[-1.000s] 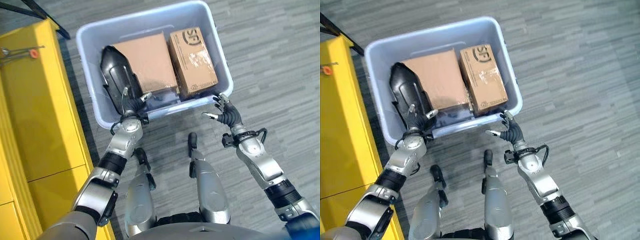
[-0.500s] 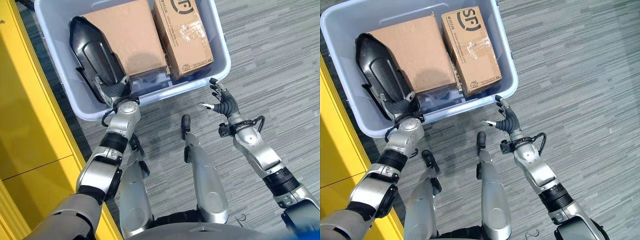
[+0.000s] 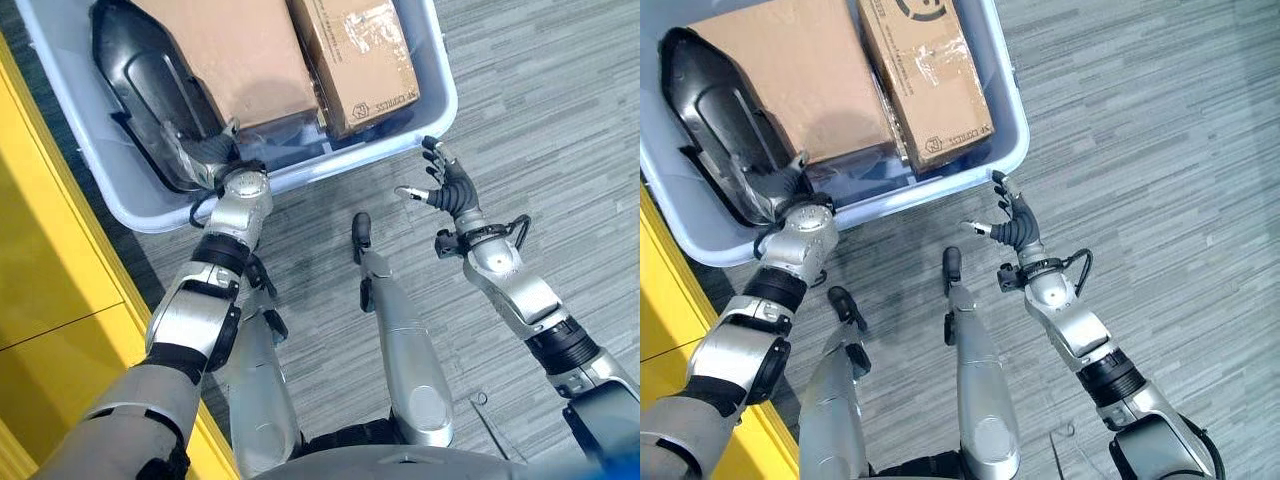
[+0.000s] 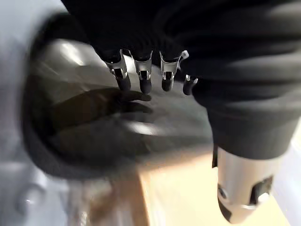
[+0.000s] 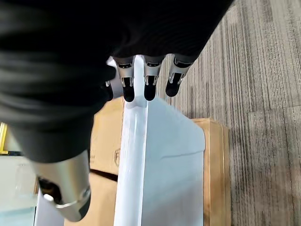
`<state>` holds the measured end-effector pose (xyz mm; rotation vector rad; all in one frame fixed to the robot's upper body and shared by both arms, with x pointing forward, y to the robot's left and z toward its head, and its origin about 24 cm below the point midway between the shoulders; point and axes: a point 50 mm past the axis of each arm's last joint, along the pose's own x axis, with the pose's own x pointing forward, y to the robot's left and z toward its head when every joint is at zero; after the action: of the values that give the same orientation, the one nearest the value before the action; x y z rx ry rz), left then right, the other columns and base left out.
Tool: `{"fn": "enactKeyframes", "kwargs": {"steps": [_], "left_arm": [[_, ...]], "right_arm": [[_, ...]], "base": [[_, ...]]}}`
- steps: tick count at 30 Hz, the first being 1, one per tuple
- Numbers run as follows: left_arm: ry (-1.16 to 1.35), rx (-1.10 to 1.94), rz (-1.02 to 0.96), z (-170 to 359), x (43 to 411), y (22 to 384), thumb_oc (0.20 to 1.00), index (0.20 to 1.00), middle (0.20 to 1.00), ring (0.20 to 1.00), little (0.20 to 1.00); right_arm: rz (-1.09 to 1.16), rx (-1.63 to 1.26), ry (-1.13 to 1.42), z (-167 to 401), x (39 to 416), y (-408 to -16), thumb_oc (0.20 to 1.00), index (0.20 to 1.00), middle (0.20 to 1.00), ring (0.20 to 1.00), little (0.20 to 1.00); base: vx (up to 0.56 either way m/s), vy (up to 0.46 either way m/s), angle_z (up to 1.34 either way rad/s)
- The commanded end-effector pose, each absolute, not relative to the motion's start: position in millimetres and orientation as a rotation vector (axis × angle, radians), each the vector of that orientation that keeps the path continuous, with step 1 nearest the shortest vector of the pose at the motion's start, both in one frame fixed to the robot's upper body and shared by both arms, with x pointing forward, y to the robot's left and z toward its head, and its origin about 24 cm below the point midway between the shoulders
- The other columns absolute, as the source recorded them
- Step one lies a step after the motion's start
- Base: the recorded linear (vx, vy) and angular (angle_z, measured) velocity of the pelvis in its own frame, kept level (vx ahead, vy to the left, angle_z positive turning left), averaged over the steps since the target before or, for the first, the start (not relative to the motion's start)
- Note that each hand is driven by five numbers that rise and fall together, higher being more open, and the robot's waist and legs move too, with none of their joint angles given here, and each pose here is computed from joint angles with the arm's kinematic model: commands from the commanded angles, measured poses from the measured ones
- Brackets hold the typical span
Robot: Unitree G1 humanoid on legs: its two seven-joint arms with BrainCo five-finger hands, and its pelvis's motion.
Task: Move parts from the plastic box to the shelf.
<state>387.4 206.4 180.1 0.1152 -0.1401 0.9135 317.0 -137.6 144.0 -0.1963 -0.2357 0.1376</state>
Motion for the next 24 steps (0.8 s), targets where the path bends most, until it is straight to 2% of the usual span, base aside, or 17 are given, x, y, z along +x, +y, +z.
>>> {"fn": "enactKeyframes", "kwargs": {"steps": [1, 7, 15, 24], "left_arm": [[-0.215, 0.274, 0.896, 193, 390, 209, 1.000, 1.000, 1.000, 1.000, 1.000], [-0.328, 0.473, 0.701, 205, 398, 181, 1.000, 1.000, 1.000, 1.000, 1.000], [-0.497, 0.747, 0.678, 226, 398, 173, 1.000, 1.000, 1.000, 1.000, 1.000], [-0.593, 0.967, 0.558, 221, 396, 158, 1.000, 1.000, 1.000, 1.000, 1.000]], "right_arm": [[0.126, -0.161, -0.268, 148, 315, -137, 1.000, 1.000, 1.000, 1.000, 1.000], [0.120, -0.139, -0.271, 148, 313, -134, 1.000, 1.000, 1.000, 1.000, 1.000], [0.096, -0.135, -0.289, 144, 310, -142, 1.000, 1.000, 1.000, 1.000, 1.000], [0.112, -0.141, -0.266, 131, 305, -142, 1.000, 1.000, 1.000, 1.000, 1.000]], "base": [[0.03, -0.003, -0.04], [0.04, -0.014, -0.04], [-0.02, -0.001, 0.00], [0.00, -0.004, -0.01]]}}
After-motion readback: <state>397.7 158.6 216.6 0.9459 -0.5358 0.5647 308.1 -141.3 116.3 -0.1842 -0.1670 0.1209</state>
